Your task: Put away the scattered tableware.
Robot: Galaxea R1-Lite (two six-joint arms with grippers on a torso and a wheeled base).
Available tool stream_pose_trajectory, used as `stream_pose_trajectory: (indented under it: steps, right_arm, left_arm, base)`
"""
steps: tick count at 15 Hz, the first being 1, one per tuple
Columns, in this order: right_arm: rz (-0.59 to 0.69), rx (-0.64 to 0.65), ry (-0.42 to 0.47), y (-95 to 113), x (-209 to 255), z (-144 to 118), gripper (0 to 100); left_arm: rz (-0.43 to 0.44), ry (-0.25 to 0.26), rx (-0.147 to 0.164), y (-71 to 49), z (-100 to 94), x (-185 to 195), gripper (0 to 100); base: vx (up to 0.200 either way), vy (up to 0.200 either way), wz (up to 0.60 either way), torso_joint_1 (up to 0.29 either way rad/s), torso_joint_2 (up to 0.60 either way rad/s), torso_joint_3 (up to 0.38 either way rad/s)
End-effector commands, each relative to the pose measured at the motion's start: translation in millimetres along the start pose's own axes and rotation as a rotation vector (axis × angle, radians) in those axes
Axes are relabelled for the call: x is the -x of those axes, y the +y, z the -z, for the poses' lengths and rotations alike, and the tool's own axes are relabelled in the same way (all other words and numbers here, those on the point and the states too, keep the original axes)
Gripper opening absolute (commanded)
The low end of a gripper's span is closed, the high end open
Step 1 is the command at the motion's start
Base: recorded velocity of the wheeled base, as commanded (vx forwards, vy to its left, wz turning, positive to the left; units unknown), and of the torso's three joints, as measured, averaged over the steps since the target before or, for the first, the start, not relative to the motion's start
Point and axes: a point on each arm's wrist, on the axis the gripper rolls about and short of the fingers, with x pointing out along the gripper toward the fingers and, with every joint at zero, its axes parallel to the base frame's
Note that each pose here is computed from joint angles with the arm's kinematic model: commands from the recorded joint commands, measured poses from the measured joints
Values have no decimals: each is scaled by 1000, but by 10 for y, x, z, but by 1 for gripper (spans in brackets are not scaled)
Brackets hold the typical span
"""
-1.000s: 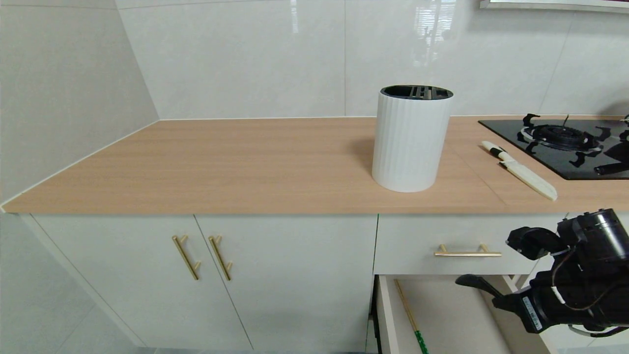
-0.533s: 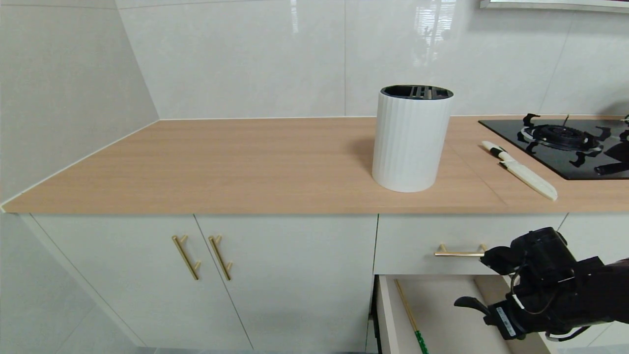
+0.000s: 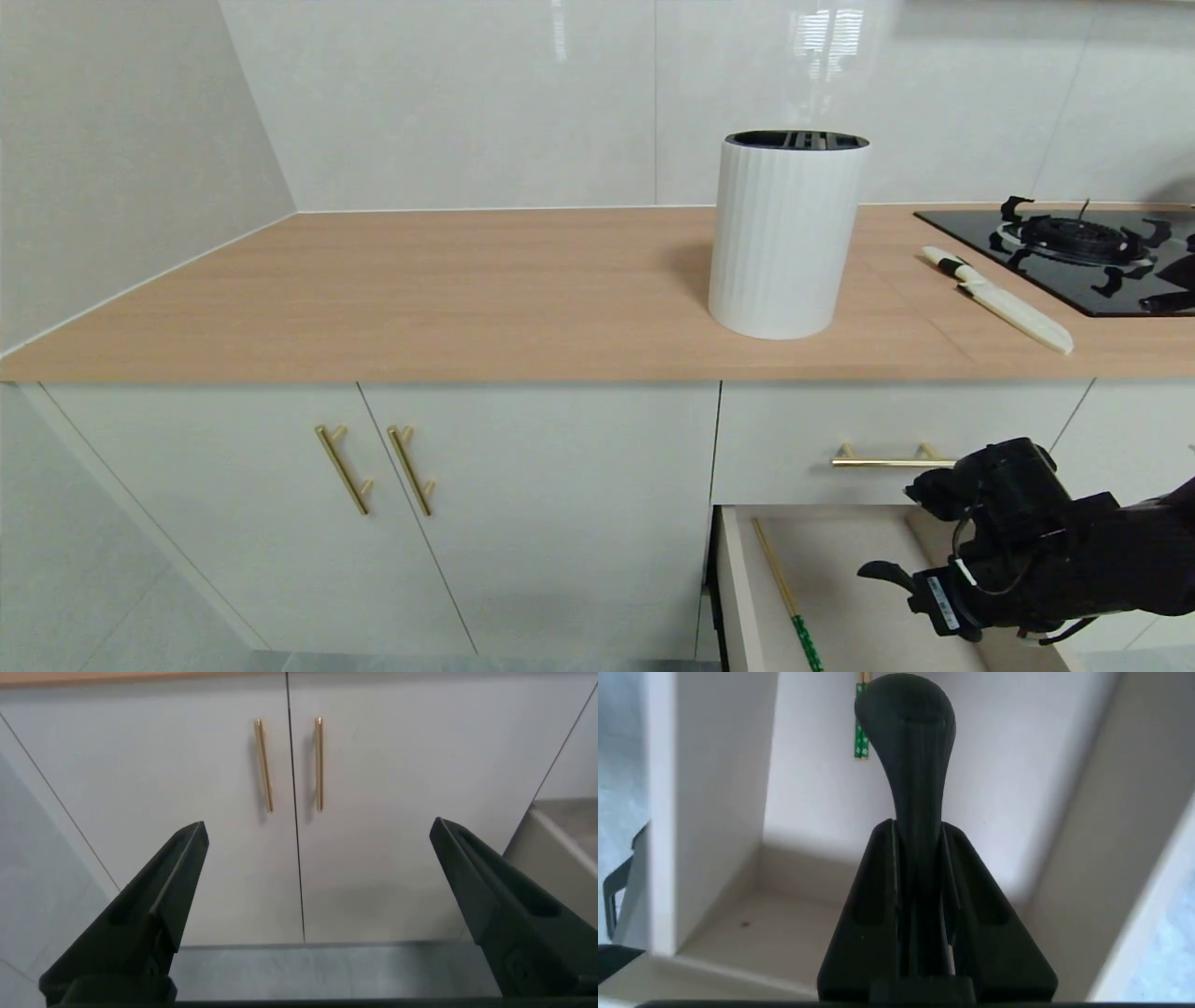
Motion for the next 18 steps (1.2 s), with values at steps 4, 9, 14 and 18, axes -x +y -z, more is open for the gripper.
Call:
stream_pose_trajectory:
  steps: [4,9,14,18]
  right_arm:
    - [4,-7,-35,-23,8,-35,0]
    - [7,-14,-68,-47,-13,-68,0]
    - [6,-14,-56,-51,-149,-86,0]
    - [45,-32,-106,-95,-556,-102,0]
  left_arm:
    - [0,0,0,0,0,0,100]
    - [0,1,0,0,0,-1,100]
    - [0,1,0,0,0,-1,100]
    - [0,1,0,0,0,-1,100]
  base:
    - [0,0,0,-115,452,331]
    - [0,0,0,-63,440,373]
    - [0,0,0,-12,105,97]
    - [0,0,0,0,0,0]
